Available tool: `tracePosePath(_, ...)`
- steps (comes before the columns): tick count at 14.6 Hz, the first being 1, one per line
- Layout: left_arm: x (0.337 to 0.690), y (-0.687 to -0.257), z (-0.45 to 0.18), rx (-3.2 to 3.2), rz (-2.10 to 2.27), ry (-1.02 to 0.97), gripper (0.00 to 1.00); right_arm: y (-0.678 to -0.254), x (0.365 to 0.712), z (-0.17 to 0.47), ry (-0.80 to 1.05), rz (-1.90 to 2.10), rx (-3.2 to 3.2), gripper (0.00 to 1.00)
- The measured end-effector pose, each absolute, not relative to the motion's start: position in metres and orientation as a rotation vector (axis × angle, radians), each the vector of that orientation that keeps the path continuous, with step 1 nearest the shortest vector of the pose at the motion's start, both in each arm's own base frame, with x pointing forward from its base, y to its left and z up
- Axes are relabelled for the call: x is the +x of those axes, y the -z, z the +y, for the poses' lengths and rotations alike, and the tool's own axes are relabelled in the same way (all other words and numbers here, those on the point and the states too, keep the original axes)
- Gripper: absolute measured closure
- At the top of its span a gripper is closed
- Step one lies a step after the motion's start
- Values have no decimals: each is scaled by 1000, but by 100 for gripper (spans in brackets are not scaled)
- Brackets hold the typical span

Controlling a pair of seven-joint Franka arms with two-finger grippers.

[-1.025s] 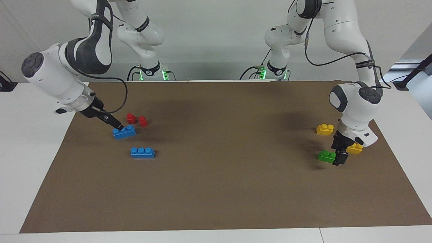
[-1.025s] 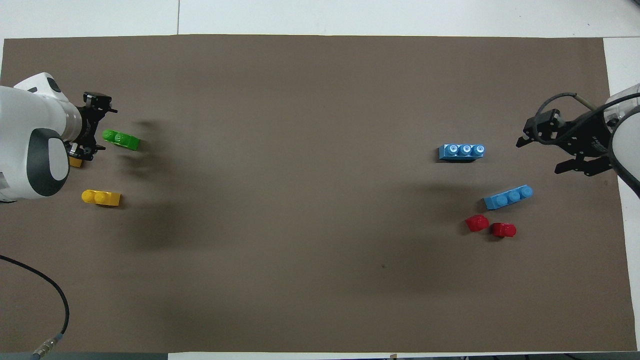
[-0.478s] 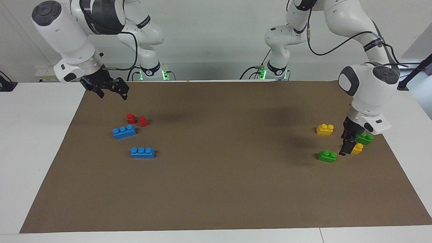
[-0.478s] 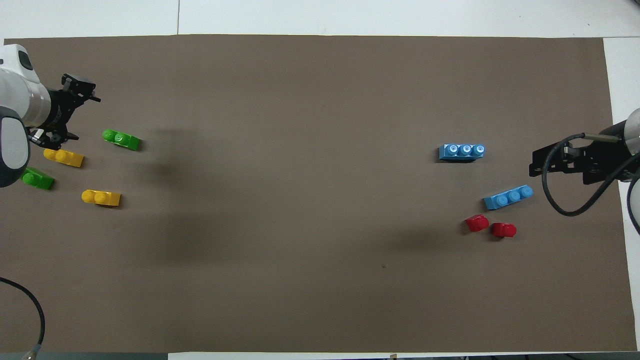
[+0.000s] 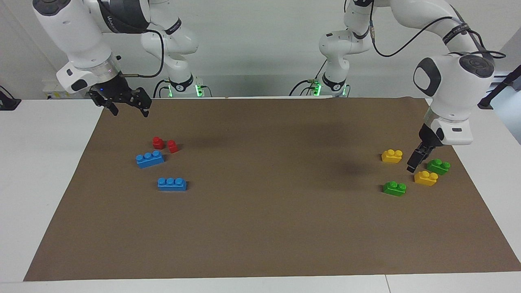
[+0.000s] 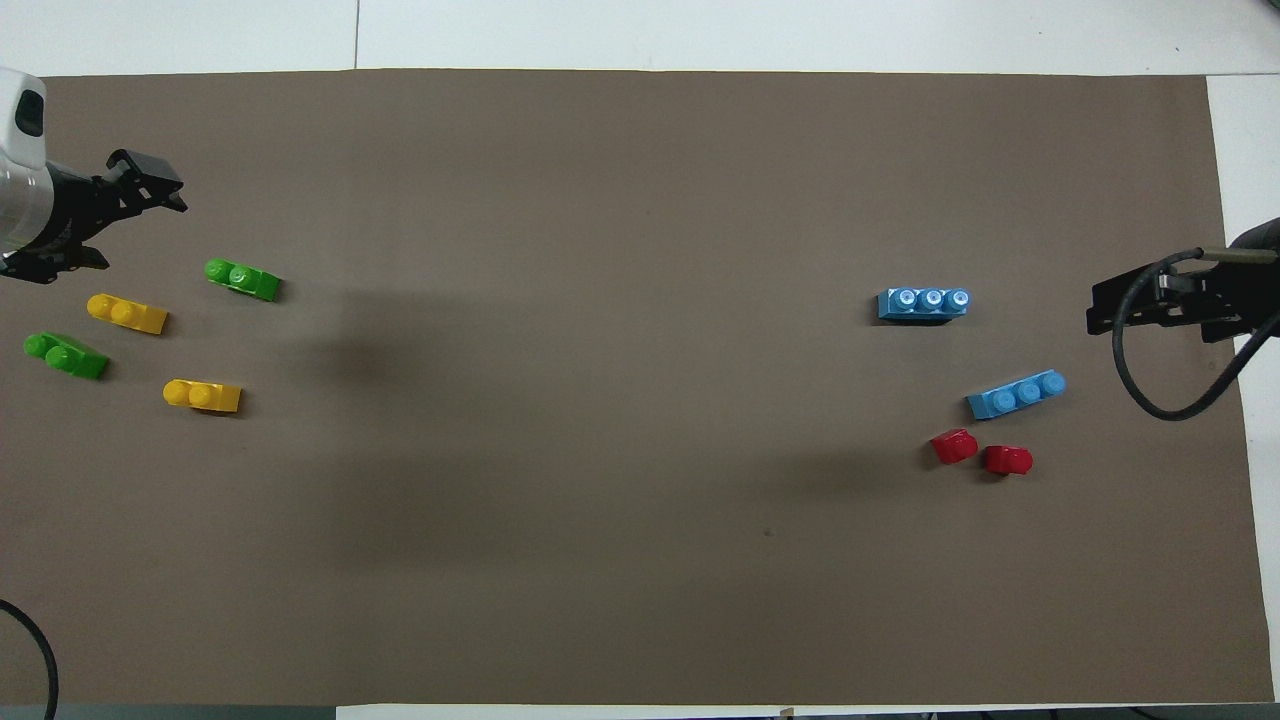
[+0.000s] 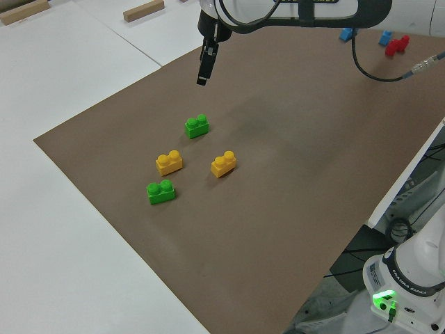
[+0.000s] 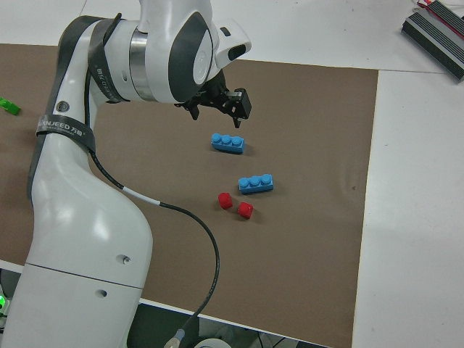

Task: Remove green block with left arm and hold with right

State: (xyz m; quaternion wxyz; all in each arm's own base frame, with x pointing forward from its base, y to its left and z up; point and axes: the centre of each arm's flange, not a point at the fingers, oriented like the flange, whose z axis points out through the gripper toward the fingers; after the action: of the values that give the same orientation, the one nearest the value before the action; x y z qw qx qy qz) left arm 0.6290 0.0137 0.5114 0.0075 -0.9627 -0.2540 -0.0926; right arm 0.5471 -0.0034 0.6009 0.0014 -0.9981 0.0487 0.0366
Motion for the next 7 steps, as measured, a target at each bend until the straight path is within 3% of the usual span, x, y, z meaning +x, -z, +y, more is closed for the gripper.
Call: tracePosePath(7,570,-587,2,-3055,-308,122,0,-598,550,-8,-122,155,-3162,0)
